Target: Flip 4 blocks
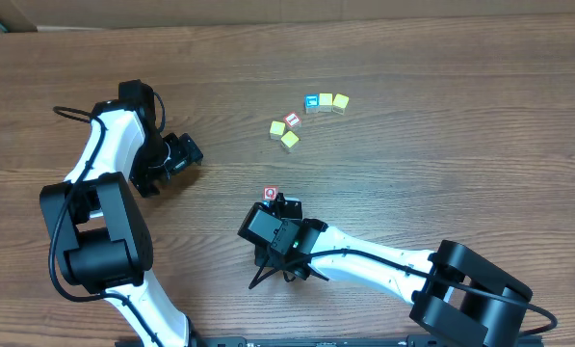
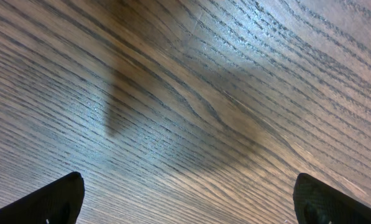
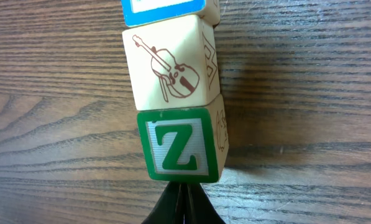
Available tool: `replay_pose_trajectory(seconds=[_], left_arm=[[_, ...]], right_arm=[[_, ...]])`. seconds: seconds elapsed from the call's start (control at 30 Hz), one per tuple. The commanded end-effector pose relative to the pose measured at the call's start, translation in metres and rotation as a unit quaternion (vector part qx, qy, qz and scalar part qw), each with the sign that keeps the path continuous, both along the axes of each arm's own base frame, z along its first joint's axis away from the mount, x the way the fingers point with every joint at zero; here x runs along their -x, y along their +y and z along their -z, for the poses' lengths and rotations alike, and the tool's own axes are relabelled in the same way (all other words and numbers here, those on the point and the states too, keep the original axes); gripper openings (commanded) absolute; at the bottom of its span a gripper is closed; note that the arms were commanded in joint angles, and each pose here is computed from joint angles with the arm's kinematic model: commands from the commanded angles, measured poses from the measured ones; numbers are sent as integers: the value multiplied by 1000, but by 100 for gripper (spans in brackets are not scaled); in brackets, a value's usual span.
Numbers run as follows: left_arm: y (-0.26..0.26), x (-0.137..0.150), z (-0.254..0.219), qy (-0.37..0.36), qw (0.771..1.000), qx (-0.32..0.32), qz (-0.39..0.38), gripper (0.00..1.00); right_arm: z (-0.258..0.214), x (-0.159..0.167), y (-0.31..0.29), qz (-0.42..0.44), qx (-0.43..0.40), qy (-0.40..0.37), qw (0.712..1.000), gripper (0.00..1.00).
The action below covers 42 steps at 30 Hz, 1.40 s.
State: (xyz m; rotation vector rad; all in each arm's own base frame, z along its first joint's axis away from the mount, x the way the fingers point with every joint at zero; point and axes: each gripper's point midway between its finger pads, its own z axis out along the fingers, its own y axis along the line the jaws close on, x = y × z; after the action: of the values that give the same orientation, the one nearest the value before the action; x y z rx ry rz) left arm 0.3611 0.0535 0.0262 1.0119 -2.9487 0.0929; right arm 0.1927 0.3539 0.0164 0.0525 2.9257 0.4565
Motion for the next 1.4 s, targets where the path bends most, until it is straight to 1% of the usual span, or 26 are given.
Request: replay_pose_trajectory(seconds=[0.0, 0.07, 0.13, 0.33, 0.43, 0.5, 0.63, 0.8, 0.93, 1.17, 1.37], left_arm=[[-1, -4, -4, -7, 1000, -7, 3, 100], [-1, -4, -4, -7, 1000, -7, 3, 100], [-1, -4, -4, -7, 1000, -7, 3, 100], [-1, -4, -4, -7, 1000, -7, 3, 100], [-1, -4, -4, -7, 1000, -7, 3, 100], [-1, -4, -4, -7, 1000, -7, 3, 100], [-1, -4, -4, -7, 1000, -7, 3, 100], [-1, -4, -4, -7, 1000, -7, 3, 100], [-1, -4, -4, -7, 1000, -7, 3, 100], [-1, -4, -4, -7, 1000, -7, 3, 100], [-1, -4, -4, -7, 1000, -7, 3, 100]], right_arm=[[-1, 7, 8, -22, -13, 15, 1000, 4], [-13, 13, 20, -62, -31, 23, 997, 4], [-34, 11, 26, -85, -39, 25, 995, 4], [-103, -15, 40, -137, -47, -17, 989, 4], [-118, -36, 45, -132, -57, -52, 988, 4], [-114, -51, 44, -120, -47, -73, 989, 4], [-93, -65, 44, -130, -12, -99, 986, 4], [-53, -67, 57, -171, 21, -111, 979, 4], [-26, -73, 55, -191, 69, -135, 970, 4], [-32, -84, 70, -241, 62, -183, 951, 4], [-32, -85, 68, -262, 78, -194, 942, 4]])
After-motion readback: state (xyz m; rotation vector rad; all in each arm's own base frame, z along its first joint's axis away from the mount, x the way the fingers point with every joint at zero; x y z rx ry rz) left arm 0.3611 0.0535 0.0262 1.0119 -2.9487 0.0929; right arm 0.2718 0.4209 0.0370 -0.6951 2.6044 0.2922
